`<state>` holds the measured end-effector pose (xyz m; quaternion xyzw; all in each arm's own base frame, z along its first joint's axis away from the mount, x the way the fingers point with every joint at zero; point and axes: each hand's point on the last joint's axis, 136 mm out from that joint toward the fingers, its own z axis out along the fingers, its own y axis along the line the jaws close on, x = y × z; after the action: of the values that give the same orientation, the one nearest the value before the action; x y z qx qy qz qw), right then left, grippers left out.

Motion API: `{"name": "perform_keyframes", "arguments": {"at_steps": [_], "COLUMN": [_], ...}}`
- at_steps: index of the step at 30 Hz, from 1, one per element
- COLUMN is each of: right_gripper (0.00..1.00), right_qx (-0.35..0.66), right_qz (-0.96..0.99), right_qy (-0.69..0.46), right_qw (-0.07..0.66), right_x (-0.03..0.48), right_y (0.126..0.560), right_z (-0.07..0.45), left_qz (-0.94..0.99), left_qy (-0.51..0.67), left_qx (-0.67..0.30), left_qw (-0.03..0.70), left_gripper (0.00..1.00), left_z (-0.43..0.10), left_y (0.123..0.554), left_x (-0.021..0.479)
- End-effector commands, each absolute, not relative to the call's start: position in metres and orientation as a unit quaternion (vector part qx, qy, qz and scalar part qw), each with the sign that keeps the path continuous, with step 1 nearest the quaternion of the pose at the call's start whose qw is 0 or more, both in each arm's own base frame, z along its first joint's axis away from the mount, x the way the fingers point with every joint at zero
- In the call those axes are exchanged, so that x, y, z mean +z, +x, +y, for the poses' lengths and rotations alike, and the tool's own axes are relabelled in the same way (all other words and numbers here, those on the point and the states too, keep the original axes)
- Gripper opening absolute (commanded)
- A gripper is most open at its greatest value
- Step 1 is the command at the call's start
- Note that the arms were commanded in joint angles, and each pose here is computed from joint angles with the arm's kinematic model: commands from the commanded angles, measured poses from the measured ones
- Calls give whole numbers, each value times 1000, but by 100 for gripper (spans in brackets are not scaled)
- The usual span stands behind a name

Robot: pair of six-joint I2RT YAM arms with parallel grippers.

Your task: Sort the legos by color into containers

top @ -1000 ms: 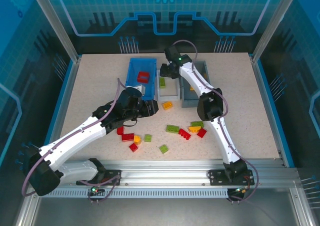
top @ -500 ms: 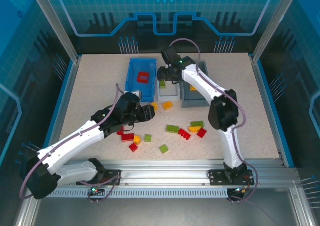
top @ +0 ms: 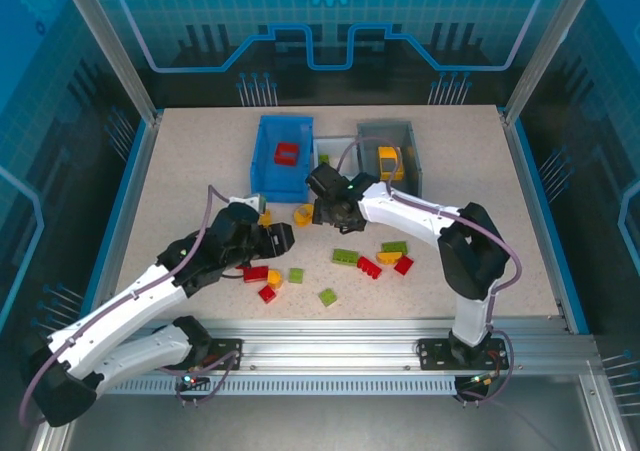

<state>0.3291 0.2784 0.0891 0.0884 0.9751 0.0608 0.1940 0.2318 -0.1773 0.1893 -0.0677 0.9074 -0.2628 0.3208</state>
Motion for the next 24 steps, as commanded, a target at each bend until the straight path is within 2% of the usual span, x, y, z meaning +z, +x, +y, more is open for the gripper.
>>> {"name": "perform_keyframes", "arguments": {"at_steps": [1,8,24], "right_gripper": [78,80,78], "right_qx": [70,65,48], "right_qz": [969,968,964], "right_qy": [136,172,197], "right_qw": [196,171,171], "right_x": [73,39,19], "right_y": [344,364,398], "right_z": [289,290,281], "left_qz": [909,908,907], "left_qy": [-74,-74,-67], "left_qx": [-257,-256,-264], "left_qw": [320,323,322], "left_gripper": [60,60,60], "left_z": [-172,-171,-176], "left_y": [227,227,228], "left_x": [187,190,192]}}
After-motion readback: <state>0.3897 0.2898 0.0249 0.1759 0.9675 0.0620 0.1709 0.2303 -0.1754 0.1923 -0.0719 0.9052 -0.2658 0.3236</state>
